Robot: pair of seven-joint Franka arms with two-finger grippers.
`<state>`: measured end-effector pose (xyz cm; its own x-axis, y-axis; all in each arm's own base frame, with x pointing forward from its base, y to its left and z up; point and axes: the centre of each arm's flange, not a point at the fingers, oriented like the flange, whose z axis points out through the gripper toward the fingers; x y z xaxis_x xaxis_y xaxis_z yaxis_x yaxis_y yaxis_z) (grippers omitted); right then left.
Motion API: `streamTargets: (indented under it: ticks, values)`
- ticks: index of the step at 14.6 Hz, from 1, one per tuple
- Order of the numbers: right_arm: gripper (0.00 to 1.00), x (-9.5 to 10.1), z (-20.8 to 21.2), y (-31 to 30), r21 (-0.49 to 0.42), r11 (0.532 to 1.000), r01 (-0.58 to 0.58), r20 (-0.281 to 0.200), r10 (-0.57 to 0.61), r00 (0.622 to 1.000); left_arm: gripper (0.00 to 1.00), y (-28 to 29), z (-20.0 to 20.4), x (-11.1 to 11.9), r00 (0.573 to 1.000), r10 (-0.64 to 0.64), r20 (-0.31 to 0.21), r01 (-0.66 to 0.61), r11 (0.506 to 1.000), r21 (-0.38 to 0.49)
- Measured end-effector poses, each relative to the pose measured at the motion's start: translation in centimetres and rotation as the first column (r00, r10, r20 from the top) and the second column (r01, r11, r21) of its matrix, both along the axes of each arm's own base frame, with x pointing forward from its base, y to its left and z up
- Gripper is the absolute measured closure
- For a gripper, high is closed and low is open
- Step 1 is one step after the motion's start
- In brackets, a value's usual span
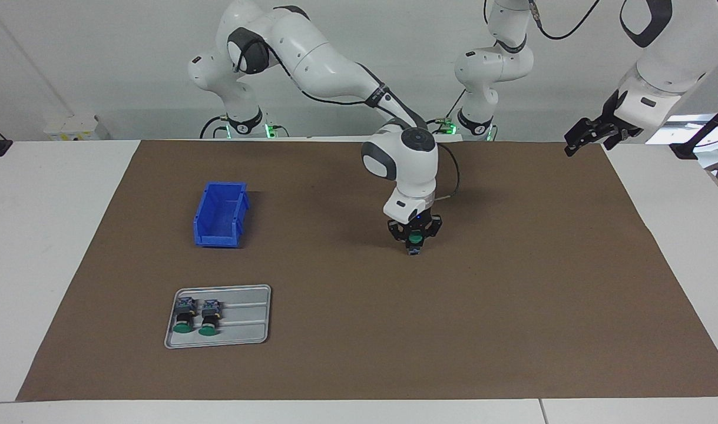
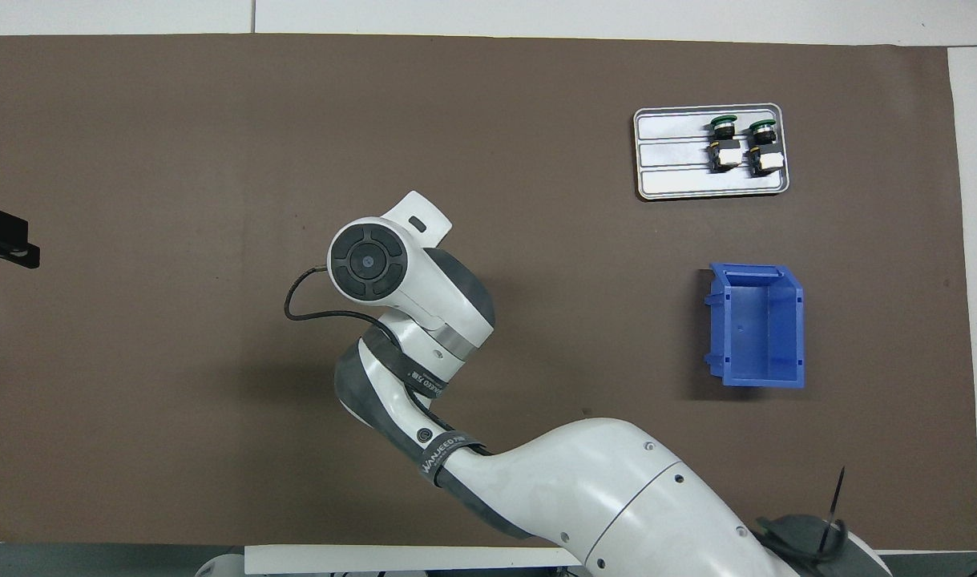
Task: Place and press button with both arms
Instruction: 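Carry the green button with the right gripper to the blue bin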
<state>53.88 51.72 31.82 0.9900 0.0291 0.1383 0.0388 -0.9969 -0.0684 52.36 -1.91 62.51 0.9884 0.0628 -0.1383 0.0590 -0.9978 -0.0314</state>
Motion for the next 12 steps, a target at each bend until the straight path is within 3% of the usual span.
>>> streamTargets:
  ticks: [3, 5, 7, 9, 12]
  values:
    - [0.65, 2.3, 5.4, -3.9, -0.033, 0.999, 0.035, -0.011, -0.036, 0.999, 0.01, 0.3, 0.2, 0.4, 1.0, 0.006, 0.005, -0.006, 1.0, -0.001]
    - [0.65, 4.4, 9.7, -10.4, -0.052, 0.998, 0.039, -0.013, -0.039, 0.999, 0.01, 0.3, 0.1, 0.6, 1.0, 0.006, 0.005, -0.006, 1.0, -0.002]
    - [0.65, 5.1, 12.6, -19.1, -0.075, 0.997, 0.008, -0.019, -0.01, 1.0, 0.01, 0.4, 0.0, 0.7, 1.0, 0.005, 0.004, -0.005, 1.0, -0.003]
    - [0.65, 3.4, 14.2, -27.4, -0.094, 0.996, -0.003, -0.041, 0.0, 0.999, 0.01, 0.3, 0.0, 0.7, 1.0, 0.004, 0.006, -0.004, 1.0, -0.003]
    - [0.65, -0.7, 15.0, -37.6, -0.113, 0.994, -0.013, -0.07, 0.005, 0.998, 0.01, 0.1, 0.1, 0.7, 1.0, -0.001, 0.008, 0.001, 1.0, -0.003]
